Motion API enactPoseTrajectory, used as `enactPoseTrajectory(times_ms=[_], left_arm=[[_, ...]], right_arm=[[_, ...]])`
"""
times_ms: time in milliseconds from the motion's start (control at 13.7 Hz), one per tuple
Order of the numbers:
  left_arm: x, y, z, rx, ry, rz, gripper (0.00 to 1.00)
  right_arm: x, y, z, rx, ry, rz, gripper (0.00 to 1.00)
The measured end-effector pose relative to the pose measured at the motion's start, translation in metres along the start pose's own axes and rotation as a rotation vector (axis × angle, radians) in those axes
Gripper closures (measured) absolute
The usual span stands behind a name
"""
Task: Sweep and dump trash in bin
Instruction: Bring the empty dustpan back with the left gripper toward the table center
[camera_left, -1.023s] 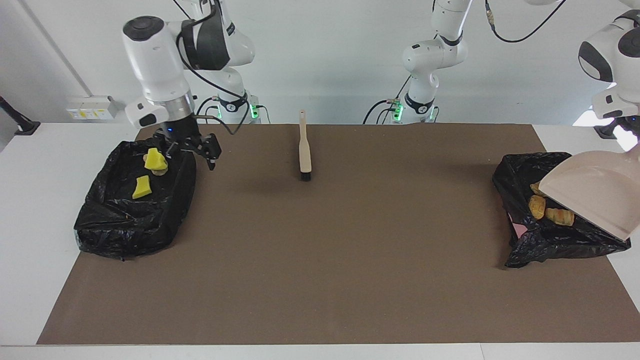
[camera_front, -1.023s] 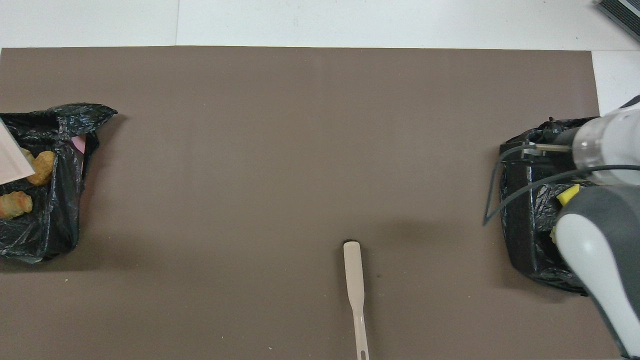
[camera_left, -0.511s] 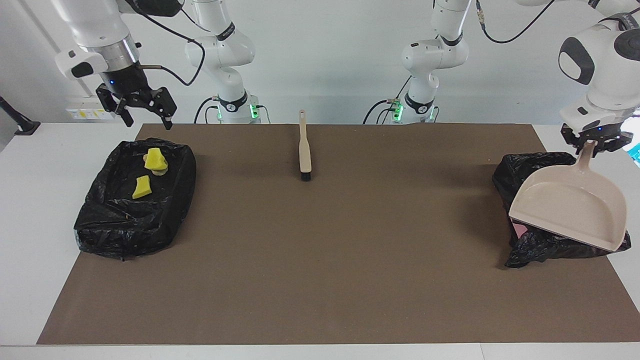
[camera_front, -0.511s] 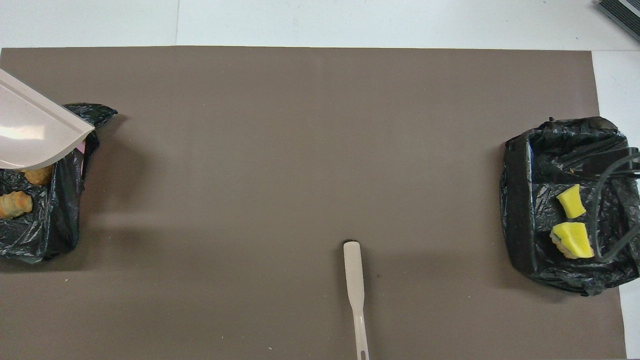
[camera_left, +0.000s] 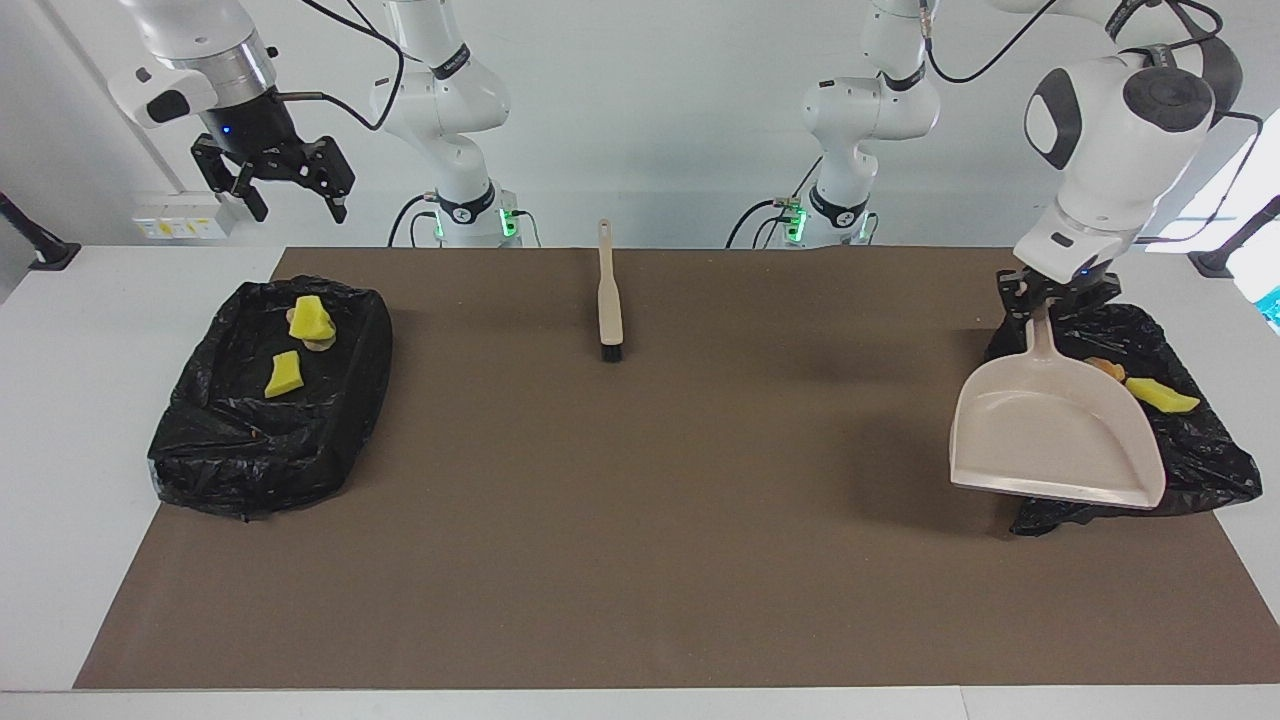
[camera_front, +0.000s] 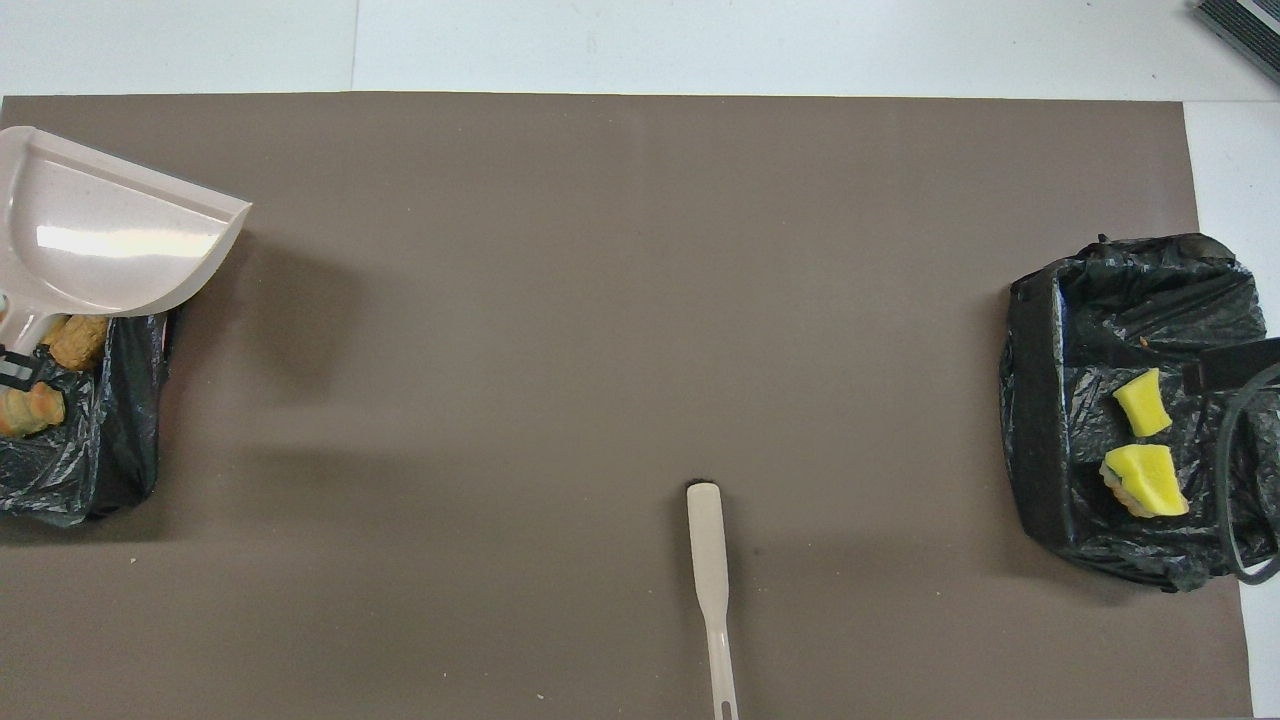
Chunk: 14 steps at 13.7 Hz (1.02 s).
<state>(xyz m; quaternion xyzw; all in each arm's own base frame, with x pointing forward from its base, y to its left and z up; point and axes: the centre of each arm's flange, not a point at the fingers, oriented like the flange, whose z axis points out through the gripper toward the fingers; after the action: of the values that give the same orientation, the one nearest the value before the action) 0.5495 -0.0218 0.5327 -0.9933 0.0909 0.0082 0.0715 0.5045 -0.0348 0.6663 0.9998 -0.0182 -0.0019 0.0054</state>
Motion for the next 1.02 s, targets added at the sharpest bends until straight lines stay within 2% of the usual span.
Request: enactPoseTrajectory(times_ms=[219, 584, 804, 1023], left_arm=[[0.006, 0.095, -0.015, -0.097, 0.024, -0.152, 0.69], [-0.006, 0.213, -0.044, -0.218, 0.059, -0.173, 0.69], [-0.017, 0.271, -0.052, -0.248, 0.089, -0.149, 0.69], [-0.009, 0.320, -0.027, -0.258, 0.117, -0.137, 0.69]], right_arm=[[0.001, 0.000, 0.000, 0.000, 0.006, -0.001, 0.00], [0.001, 0.000, 0.000, -0.001, 0.011, -0.001, 0.00], [0.002, 0.000, 0.000, -0.001, 0.016, -0.002, 0.00], [0.005, 0.000, -0.001, -0.001, 0.038, -0.002, 0.00]])
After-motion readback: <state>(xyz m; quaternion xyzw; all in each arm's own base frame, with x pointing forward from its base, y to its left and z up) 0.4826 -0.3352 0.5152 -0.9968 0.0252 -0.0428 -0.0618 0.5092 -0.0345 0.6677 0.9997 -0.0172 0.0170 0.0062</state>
